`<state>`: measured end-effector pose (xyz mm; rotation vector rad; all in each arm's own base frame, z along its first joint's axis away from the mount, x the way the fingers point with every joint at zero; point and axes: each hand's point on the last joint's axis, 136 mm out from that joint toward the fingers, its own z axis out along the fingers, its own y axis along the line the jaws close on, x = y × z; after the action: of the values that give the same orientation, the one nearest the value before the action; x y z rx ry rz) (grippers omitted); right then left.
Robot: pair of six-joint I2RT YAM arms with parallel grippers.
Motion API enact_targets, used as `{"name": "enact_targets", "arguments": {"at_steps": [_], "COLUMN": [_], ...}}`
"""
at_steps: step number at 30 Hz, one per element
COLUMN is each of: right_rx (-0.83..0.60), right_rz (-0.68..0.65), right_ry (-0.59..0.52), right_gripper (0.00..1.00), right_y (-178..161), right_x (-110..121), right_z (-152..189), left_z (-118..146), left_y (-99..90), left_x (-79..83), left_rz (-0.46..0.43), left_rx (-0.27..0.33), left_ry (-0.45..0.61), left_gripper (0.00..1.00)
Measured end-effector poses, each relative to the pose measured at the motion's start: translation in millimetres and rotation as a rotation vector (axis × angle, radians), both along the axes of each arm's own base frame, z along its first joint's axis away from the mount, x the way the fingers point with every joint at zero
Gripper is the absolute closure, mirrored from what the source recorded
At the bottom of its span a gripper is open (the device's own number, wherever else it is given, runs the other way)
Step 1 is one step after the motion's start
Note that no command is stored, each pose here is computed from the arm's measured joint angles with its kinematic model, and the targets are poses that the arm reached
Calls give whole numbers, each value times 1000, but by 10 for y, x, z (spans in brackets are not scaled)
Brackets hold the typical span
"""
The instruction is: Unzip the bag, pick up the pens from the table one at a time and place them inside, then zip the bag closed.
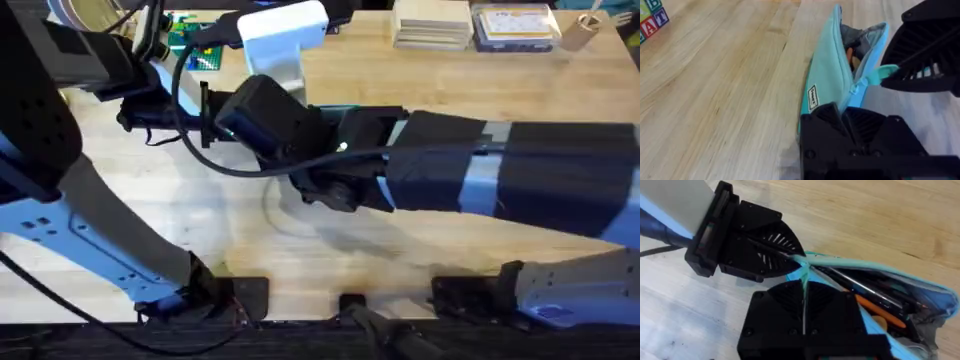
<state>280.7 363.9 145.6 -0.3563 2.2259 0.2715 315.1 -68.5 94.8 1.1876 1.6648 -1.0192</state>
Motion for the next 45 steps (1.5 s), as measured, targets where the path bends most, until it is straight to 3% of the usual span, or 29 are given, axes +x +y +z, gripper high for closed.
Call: {"name": "enact_targets", "arguments": {"at_steps": [7,23,35,45], "right_rx": [-16,-85,-244,-295], "right_rz": [-5,-85,-87,-121], "right_ry": [8,47,110,156], "right_gripper": [971,971,971,971], "right_y": [-40,-451,-798,-1015], "right_x": [5,326,326,351], "right_z": [-28,-135,-294,-357], "left_z": [-1,-9,-16,-18], "left_y": [0,3,5,-3], "left_x": [0,4,1,-1], "left_rz": [0,-2,-3,-7], "left_rx": [0,5,9,11], "left_ry": [0,-5,-3,-4], "left_gripper": [956,958,959,959]}}
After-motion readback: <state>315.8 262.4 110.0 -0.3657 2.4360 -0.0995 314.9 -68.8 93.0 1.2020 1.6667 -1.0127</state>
